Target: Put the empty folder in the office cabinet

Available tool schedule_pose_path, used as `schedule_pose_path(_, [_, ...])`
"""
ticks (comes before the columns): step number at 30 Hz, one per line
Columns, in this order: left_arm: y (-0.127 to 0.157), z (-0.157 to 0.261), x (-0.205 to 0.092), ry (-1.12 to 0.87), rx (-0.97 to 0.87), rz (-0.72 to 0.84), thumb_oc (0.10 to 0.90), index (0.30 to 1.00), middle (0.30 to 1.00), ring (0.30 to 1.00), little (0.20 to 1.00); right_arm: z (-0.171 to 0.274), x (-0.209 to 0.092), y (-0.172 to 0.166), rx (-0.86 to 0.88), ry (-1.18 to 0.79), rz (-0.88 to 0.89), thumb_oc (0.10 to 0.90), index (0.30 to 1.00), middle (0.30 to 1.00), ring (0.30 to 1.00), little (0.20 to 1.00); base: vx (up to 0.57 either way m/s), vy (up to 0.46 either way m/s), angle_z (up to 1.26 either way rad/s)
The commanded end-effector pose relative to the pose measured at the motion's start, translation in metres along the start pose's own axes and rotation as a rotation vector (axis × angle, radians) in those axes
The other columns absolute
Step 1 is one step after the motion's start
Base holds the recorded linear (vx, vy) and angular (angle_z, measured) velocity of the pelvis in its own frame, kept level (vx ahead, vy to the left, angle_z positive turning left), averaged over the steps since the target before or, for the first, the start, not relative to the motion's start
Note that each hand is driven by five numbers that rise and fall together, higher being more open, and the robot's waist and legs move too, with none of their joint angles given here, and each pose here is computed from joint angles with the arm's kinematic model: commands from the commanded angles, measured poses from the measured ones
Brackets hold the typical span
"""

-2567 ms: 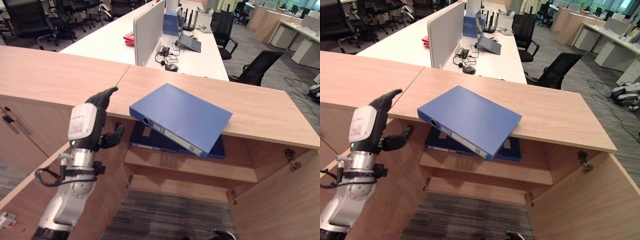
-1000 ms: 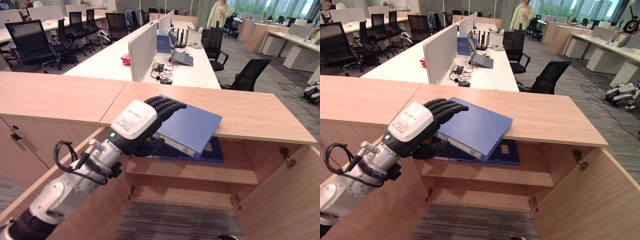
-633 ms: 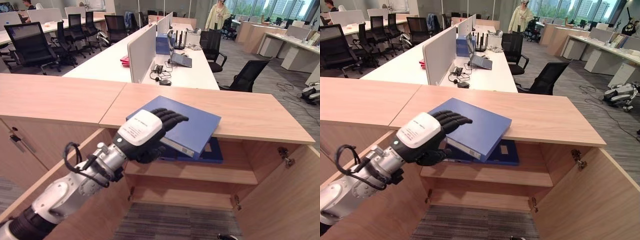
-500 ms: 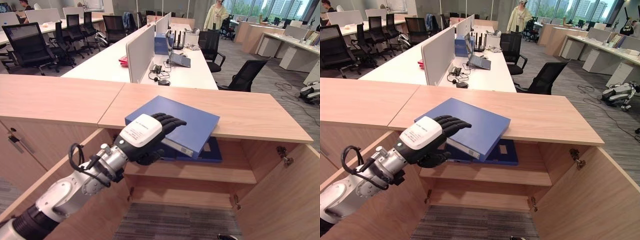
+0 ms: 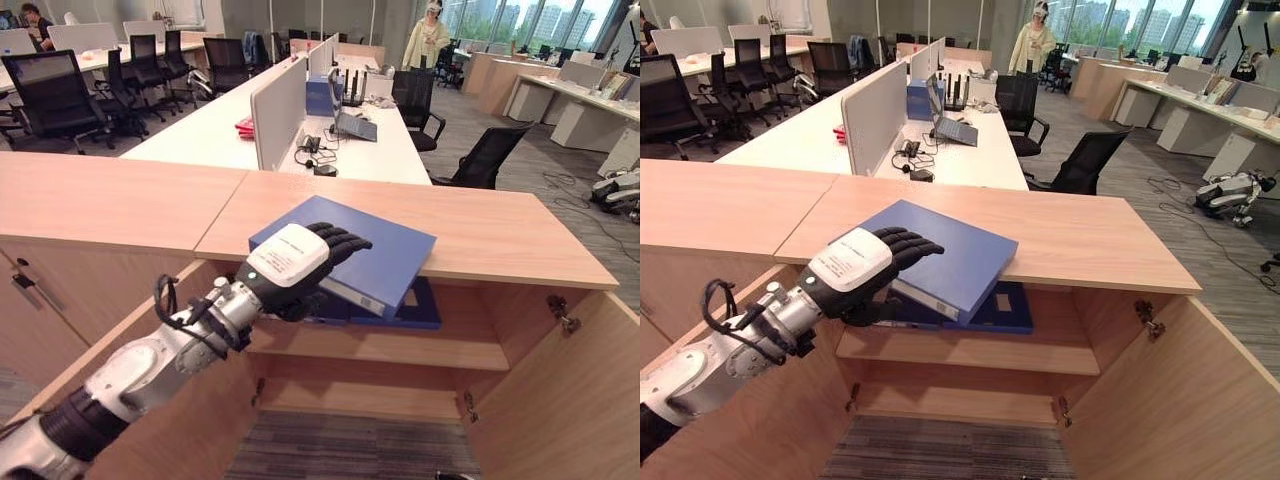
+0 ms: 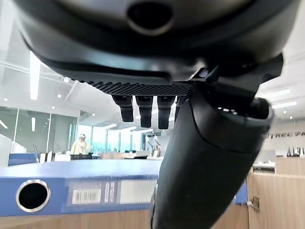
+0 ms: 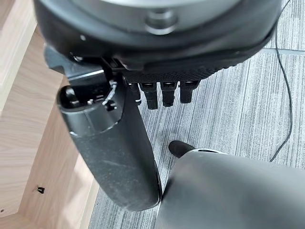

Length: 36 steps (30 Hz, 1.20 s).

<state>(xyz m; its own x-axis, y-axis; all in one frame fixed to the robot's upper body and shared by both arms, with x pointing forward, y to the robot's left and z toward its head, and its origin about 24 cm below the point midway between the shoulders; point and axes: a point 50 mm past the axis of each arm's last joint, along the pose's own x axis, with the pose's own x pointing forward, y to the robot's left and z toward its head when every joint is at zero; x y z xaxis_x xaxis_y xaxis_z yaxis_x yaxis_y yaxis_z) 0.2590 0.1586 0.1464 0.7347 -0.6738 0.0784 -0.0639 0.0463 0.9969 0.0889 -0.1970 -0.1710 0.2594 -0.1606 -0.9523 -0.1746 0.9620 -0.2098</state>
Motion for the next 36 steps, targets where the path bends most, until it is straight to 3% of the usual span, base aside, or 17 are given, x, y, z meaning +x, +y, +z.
schedule_pose_path(1, [0.057, 0.000, 0.024, -0.062, 0.156, 0.251, 0.800, 0.900, 0.900, 0.900, 0.900, 0.029, 0.001, -0.021, -0.043, -0.047, -0.066, 0.800, 0.900, 0.900, 0.900, 0.900, 0.00, 0.000, 0.00])
schedule_pose_path(19, [0.035, -0.017, 0.037, -0.013, 0.196, 0.144, 0.800, 0.900, 0.900, 0.900, 0.900, 0.028, 0.001, -0.022, -0.052, -0.049, -0.074, 0.800, 0.900, 0.900, 0.900, 0.900, 0.00, 0.000, -0.01])
schedule_pose_path(31, [-0.014, -0.056, 0.058, 0.131, 0.280, -0.049, 0.800, 0.900, 0.900, 0.900, 0.900, 0.039, 0.001, -0.019, -0.076, -0.084, -0.074, 0.800, 0.900, 0.900, 0.900, 0.900, 0.00, 0.000, 0.00])
schedule_pose_path(32, [-0.020, -0.059, 0.060, 0.149, 0.277, -0.068, 0.551, 0.526, 0.526, 0.526, 0.526, 0.041, 0.001, -0.018, -0.080, -0.091, -0.076, 0.800, 0.900, 0.900, 0.900, 0.900, 0.00, 0.000, 0.00])
schedule_pose_path(33, [-0.025, -0.059, 0.062, 0.153, 0.277, -0.076, 0.400, 0.300, 0.300, 0.300, 0.300, 0.042, 0.001, -0.019, -0.080, -0.094, -0.078, 0.800, 0.900, 0.900, 0.900, 0.900, 0.00, 0.000, 0.00])
schedule_pose_path(36, [-0.034, -0.060, 0.066, 0.167, 0.272, -0.097, 0.400, 0.300, 0.300, 0.300, 0.300, 0.044, 0.001, -0.020, -0.082, -0.103, -0.082, 0.800, 0.900, 0.900, 0.900, 0.900, 0.00, 0.000, 0.00])
